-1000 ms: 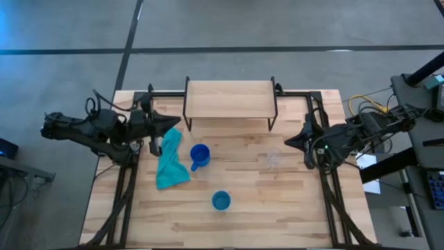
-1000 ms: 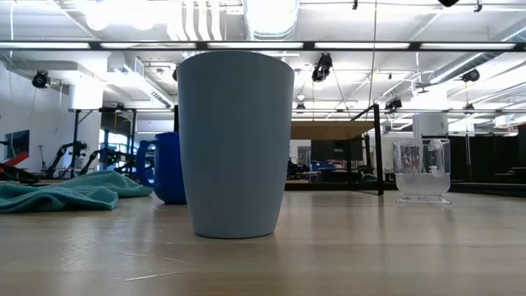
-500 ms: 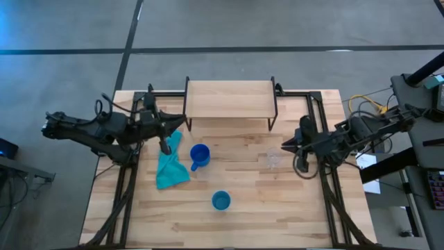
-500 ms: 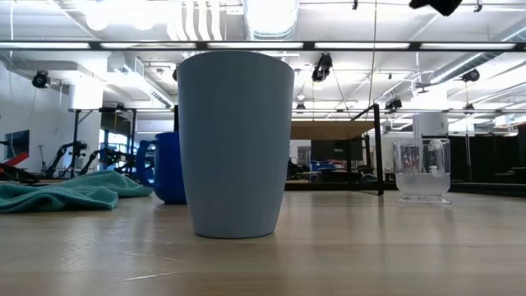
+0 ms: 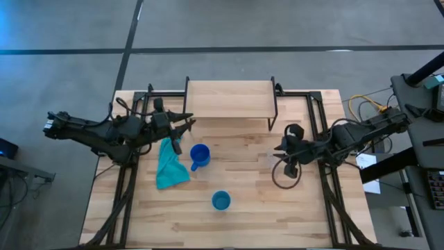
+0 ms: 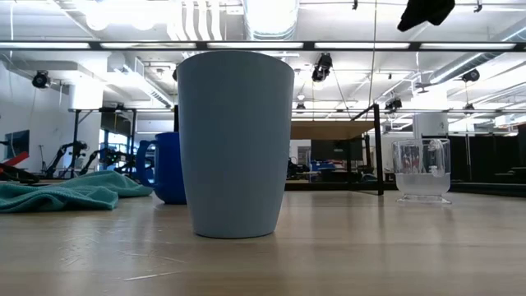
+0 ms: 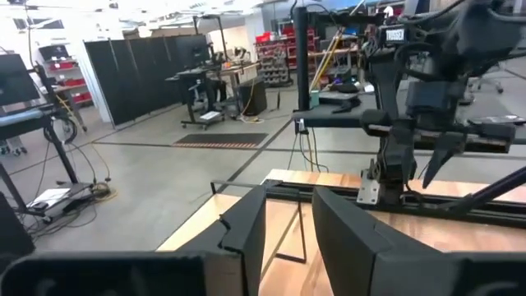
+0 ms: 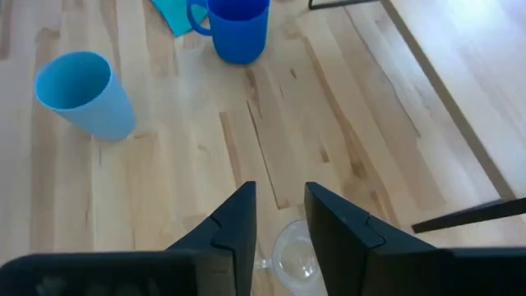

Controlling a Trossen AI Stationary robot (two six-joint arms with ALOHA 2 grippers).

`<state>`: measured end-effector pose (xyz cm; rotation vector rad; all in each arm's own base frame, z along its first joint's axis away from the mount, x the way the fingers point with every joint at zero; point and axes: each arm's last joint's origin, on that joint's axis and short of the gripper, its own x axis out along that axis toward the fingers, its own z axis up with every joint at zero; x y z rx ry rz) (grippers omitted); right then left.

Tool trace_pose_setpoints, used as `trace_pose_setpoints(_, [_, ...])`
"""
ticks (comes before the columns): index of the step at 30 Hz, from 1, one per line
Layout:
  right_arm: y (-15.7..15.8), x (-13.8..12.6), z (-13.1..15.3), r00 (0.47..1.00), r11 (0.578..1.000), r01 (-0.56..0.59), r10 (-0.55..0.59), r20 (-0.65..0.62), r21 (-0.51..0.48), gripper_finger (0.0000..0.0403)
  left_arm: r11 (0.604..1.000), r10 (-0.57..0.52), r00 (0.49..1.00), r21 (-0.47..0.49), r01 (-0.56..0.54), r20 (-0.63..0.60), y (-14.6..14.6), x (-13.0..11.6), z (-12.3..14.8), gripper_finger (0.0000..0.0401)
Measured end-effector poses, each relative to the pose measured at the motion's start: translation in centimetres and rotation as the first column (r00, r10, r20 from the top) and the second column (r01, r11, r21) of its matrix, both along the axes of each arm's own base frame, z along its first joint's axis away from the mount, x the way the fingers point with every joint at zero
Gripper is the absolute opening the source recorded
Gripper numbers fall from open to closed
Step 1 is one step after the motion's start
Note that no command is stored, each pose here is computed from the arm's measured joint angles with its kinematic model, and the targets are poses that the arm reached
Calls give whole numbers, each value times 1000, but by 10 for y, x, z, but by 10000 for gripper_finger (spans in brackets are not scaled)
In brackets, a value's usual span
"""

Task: Stack small to large cups/mugs on shelf
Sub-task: Put the transparent mug on the shelf

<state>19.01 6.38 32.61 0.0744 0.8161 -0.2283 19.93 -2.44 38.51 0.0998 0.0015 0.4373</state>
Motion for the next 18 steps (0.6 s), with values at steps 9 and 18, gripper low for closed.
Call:
trace_pose_setpoints(9, [5, 26, -24, 993, 999, 17, -23, -119, -49, 100, 1000, 16, 988, -27, -12, 155, 3, 0, 14, 90])
trace_pose_setpoints(18, [6, 32, -40, 967, 1000, 5, -7, -253, -8, 100, 999, 18, 985, -42, -10, 173, 3, -1, 16, 90])
